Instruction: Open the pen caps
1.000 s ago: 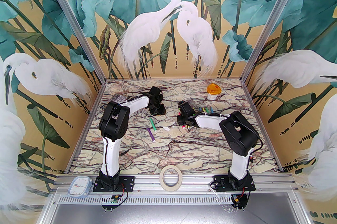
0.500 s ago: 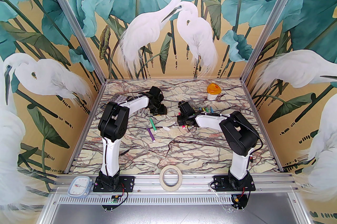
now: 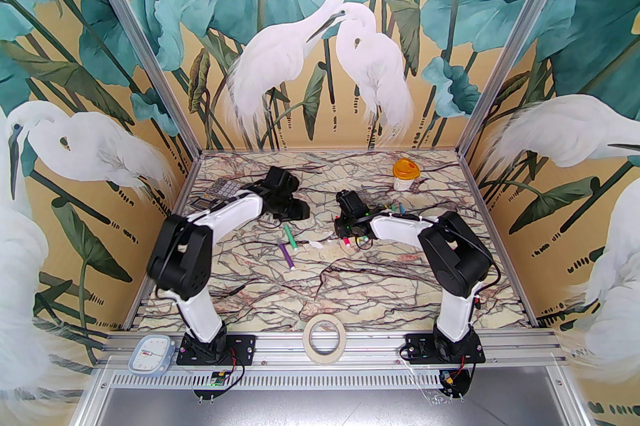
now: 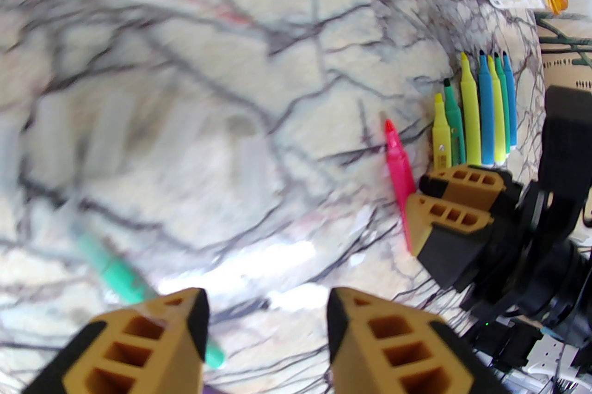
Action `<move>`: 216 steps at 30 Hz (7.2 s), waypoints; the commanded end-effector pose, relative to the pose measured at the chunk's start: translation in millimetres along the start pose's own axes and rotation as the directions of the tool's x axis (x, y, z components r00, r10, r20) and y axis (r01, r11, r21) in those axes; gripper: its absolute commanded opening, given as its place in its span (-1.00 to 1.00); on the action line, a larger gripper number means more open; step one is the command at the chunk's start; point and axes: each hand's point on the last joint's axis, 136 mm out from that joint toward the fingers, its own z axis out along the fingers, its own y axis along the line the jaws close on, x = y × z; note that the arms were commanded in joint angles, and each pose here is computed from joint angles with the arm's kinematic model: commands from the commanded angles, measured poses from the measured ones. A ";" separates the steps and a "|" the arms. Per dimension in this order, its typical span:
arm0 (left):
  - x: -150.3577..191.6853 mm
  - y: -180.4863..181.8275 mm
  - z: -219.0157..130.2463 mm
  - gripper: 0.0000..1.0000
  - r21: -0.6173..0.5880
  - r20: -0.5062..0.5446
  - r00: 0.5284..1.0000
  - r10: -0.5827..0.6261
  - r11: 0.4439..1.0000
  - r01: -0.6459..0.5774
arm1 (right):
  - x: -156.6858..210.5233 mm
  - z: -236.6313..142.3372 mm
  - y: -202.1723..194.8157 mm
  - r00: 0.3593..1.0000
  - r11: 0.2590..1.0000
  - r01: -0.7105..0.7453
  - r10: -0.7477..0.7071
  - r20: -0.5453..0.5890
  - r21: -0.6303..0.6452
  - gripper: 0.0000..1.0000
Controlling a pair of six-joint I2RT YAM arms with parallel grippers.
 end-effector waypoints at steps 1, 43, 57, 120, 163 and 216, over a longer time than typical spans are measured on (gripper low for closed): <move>-8.7 17.8 -23.8 0.13 -0.015 0.105 0.994 -0.043 0.999 0.044 | -15.2 -22.6 17.6 0.997 0.997 0.072 -0.072 0.037 0.001 -0.36; 40.5 141.8 -111.4 0.70 -0.029 0.507 0.805 -0.307 0.928 0.373 | 1.2 47.1 160.3 0.898 0.933 0.316 -0.352 -0.265 -0.170 -0.13; 36.0 138.4 -113.5 0.70 0.001 0.524 0.792 -0.314 0.930 0.368 | 13.8 67.6 148.4 0.867 0.931 0.350 -0.363 -0.341 -0.102 -0.41; -15.3 -78.3 -8.7 0.19 0.615 0.119 0.978 -0.174 0.786 0.065 | -12.5 -77.6 86.6 0.988 0.883 0.152 -0.151 0.037 -0.444 -1.00; -10.6 -103.0 -32.2 -0.88 0.685 0.086 0.987 -0.134 0.728 0.039 | -27.6 -80.9 92.2 0.982 0.866 0.182 -0.131 0.139 -0.465 -0.70; -24.3 -43.2 41.7 -1.00 0.024 -0.024 0.999 -0.025 0.999 0.026 | 11.1 -2.3 13.1 0.994 0.986 -0.106 0.104 -0.024 -0.126 -0.92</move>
